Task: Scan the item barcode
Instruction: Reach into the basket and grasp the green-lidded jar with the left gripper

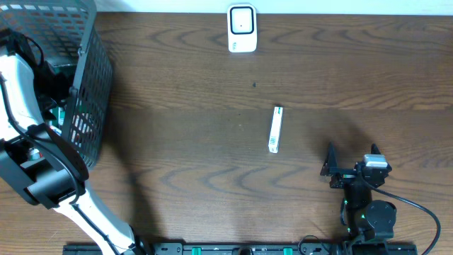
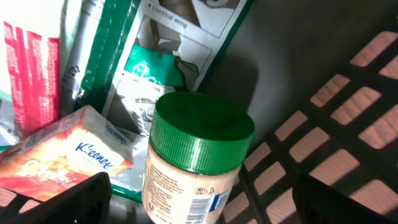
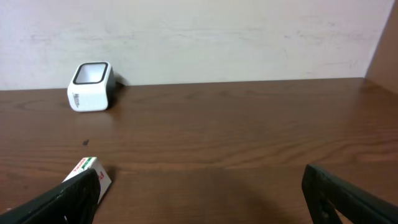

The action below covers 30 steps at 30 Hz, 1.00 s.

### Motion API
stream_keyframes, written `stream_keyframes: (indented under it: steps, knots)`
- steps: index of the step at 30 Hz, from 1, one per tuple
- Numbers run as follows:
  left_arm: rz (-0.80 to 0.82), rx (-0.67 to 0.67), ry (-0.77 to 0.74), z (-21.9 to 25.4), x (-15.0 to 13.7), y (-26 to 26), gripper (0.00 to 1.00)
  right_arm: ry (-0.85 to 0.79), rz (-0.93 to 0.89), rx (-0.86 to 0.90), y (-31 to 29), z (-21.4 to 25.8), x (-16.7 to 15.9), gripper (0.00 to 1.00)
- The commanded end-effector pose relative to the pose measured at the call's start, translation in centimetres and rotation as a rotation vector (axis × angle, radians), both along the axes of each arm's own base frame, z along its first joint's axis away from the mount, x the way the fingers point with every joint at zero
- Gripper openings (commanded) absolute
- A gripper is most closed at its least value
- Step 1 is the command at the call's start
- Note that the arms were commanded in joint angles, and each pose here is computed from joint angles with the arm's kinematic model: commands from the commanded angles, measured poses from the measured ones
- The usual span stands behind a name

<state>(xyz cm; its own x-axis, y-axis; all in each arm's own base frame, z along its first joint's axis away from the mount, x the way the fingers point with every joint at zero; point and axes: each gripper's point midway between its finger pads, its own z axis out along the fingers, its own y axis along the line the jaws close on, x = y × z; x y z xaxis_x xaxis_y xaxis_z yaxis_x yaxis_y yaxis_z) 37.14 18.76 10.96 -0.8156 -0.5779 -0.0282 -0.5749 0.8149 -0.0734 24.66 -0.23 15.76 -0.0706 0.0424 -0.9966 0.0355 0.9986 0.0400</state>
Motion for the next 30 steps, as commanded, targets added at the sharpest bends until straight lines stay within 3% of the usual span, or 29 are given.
stream_keyframes:
  steps: [1, 7, 10, 16, 23, 30]
  knots:
    - [0.027, 0.034, -0.014, 1.0, -0.7, 0.2, 0.94, 0.004, 0.008, 0.013, 0.2, -0.1, 0.0, 0.99]
    - [0.108, 0.176, -0.103, 3.8, -2.1, 1.3, 0.94, 0.004, 0.008, 0.013, 0.2, -0.1, 0.0, 0.99]
    - [0.110, 0.199, -0.159, 4.1, -2.7, 0.8, 0.94, 0.004, 0.008, 0.013, 0.2, -0.1, 0.0, 0.99]
    - [0.107, 0.181, -0.130, 1.5, -3.7, 0.3, 0.94, 0.004, 0.008, 0.013, 0.2, -0.1, 0.0, 0.99]
    - [0.101, 0.150, -0.083, -1.9, -3.3, 0.2, 0.77, 0.004, 0.009, 0.013, 0.2, -0.1, 0.0, 0.99]
    - [0.095, 0.118, -0.018, -4.8, -3.3, 0.1, 0.70, 0.004, 0.009, 0.013, 0.2, -0.1, 0.0, 0.99]
